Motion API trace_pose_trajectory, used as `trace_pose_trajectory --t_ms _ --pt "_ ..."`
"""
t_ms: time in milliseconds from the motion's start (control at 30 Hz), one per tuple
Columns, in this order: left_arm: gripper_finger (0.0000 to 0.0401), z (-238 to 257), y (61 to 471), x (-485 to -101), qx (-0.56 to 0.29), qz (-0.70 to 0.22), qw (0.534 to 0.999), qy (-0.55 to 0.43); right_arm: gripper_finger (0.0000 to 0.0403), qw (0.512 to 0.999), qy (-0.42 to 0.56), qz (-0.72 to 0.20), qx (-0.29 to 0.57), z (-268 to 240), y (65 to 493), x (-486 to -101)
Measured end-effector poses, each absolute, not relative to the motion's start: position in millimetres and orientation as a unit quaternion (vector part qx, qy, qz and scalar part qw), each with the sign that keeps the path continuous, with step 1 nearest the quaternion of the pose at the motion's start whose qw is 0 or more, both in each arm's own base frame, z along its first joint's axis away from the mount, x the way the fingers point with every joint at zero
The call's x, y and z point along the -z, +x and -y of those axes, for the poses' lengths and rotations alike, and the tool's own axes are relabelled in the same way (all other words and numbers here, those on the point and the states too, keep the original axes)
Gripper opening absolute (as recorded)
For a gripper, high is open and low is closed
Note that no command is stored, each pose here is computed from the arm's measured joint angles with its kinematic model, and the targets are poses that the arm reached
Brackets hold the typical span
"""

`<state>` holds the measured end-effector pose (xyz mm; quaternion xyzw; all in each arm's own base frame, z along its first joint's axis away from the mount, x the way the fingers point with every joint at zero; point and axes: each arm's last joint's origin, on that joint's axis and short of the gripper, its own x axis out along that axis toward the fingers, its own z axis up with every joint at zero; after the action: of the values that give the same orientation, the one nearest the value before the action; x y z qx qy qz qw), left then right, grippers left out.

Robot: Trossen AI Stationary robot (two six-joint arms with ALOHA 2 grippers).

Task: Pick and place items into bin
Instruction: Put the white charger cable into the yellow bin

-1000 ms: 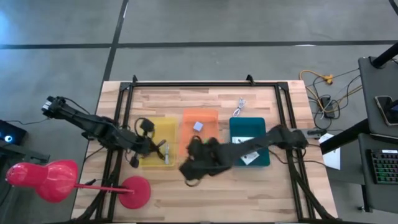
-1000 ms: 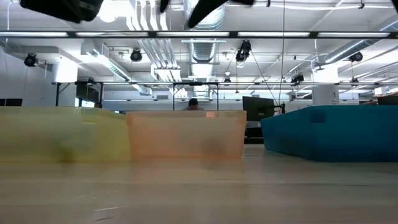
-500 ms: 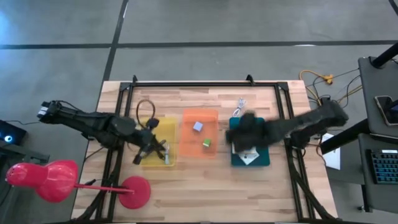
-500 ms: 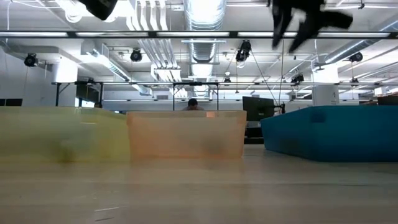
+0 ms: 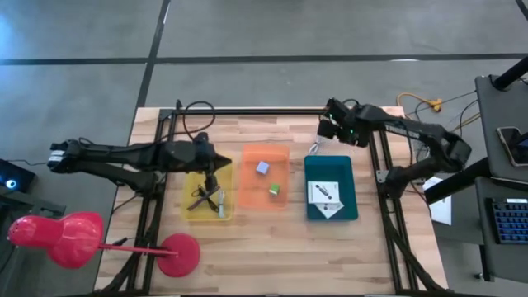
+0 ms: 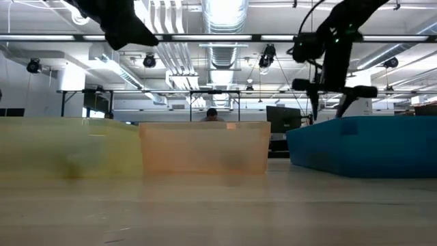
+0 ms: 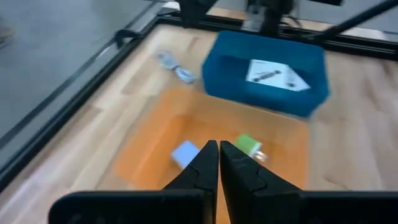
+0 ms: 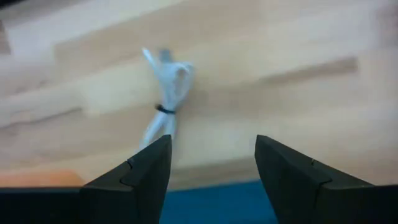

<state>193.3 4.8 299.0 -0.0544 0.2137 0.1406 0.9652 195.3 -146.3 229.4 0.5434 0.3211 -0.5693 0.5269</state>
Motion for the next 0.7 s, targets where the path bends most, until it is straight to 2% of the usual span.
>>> trace_pose_trajectory --t_ms 133,300,567,700 --pt "0.0000 -21.4 192.6 -297.0 -0.182 -0.221 0.956 -0.059 0.0217 0.520 0.557 -0.328 0.558 174.2 212.7 -210.1" --pt "0.0000 -44.6 184.7 -296.6 -0.235 -0.229 0.943 -0.059 0.0217 0.485 0.573 -0.368 0.548 199.2 251.9 -183.7" --pt "0.0000 -50.8 166.6 -307.6 -0.216 -0.208 0.953 -0.042 0.0216 0.403 0.541 -0.484 0.558 218.4 277.4 -152.4" --pt "0.0000 -49.2 161.2 -310.4 -0.212 -0.202 0.955 -0.035 0.0215 0.395 0.541 -0.489 0.558 219.5 276.5 -153.3"
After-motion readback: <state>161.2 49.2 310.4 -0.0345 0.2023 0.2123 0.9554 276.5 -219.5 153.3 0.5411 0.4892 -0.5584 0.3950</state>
